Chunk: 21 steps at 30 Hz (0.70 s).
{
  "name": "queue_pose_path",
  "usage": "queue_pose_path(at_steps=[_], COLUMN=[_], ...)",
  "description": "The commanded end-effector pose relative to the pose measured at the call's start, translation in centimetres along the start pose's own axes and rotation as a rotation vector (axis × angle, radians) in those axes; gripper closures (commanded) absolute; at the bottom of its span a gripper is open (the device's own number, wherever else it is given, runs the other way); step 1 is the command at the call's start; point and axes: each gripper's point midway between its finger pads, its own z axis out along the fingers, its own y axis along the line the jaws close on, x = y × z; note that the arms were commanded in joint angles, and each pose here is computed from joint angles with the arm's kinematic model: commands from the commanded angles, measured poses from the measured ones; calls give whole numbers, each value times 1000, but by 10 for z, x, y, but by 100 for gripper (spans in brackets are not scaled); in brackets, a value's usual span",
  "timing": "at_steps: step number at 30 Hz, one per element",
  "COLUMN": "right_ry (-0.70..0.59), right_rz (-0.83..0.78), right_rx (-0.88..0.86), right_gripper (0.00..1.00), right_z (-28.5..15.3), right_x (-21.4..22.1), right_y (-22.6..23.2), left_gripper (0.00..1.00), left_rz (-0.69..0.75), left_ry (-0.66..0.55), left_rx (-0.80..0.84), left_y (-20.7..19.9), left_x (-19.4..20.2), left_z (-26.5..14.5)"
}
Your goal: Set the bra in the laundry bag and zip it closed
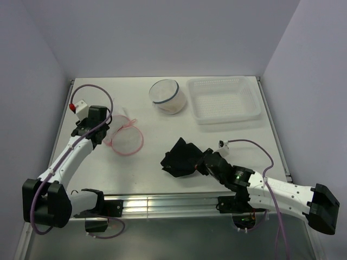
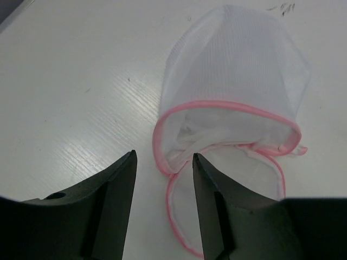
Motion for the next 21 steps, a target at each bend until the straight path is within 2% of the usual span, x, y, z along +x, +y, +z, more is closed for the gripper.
queue_pose_path(at_steps=[1,11,21], right_ry=[-21,-14,-16], right_rz=[24,25,31], right_rx=[-79,-104,-117], right_gripper=[99,99,98], right_z=[-3,-7,-10], right_x=[-8,-9,-10], right_y=[28,34,30], left_gripper=[48,46,47], left_rz=[-47,-21,-4], left_ry=[-2,45,32], left_rx=[68,75,-17], left_y=[-11,-26,-19], left_x=[-16,-8,-8], left_z=[0,37,63])
